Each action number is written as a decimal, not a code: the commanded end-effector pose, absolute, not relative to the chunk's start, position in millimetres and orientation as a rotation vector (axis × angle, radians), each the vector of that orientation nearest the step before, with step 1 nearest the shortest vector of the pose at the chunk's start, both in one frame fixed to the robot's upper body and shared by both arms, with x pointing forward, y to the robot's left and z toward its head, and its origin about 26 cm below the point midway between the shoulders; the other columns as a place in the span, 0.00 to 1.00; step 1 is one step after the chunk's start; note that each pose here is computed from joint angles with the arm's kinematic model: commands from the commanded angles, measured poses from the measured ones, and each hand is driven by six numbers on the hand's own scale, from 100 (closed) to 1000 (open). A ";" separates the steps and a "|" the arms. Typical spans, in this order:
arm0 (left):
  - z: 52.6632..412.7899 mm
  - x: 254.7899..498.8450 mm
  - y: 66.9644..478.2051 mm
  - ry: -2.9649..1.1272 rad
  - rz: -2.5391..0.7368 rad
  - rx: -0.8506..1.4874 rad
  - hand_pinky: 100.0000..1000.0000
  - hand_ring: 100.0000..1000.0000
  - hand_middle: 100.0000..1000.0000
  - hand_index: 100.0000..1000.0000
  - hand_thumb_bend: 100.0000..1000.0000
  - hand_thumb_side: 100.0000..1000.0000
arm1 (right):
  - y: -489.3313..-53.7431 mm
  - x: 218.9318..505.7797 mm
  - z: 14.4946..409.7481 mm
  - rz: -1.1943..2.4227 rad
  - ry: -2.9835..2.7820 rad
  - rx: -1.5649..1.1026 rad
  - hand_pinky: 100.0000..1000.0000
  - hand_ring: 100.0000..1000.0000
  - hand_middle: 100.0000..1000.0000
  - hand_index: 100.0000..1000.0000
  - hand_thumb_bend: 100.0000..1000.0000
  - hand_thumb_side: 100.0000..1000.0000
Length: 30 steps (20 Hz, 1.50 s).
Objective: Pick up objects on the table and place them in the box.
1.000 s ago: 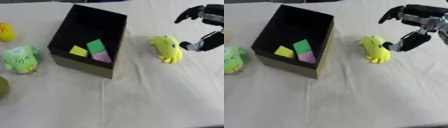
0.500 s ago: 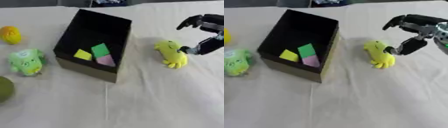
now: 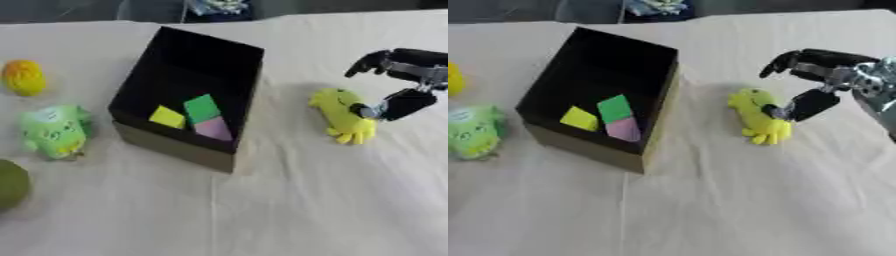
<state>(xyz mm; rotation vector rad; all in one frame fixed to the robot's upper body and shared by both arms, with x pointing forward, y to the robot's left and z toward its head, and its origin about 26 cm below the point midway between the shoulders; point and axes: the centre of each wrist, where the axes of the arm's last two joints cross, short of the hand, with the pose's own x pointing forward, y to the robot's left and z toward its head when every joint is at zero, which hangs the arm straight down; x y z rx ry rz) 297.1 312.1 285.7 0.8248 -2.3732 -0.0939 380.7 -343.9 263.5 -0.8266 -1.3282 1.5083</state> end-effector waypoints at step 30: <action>300.1 294.2 308.4 -2.452 -0.067 0.816 0.82 0.82 0.79 0.87 0.31 0.62 | -338.7 404.0 262.8 1.523 -1.338 -0.896 0.77 0.71 0.42 0.59 0.20 0.00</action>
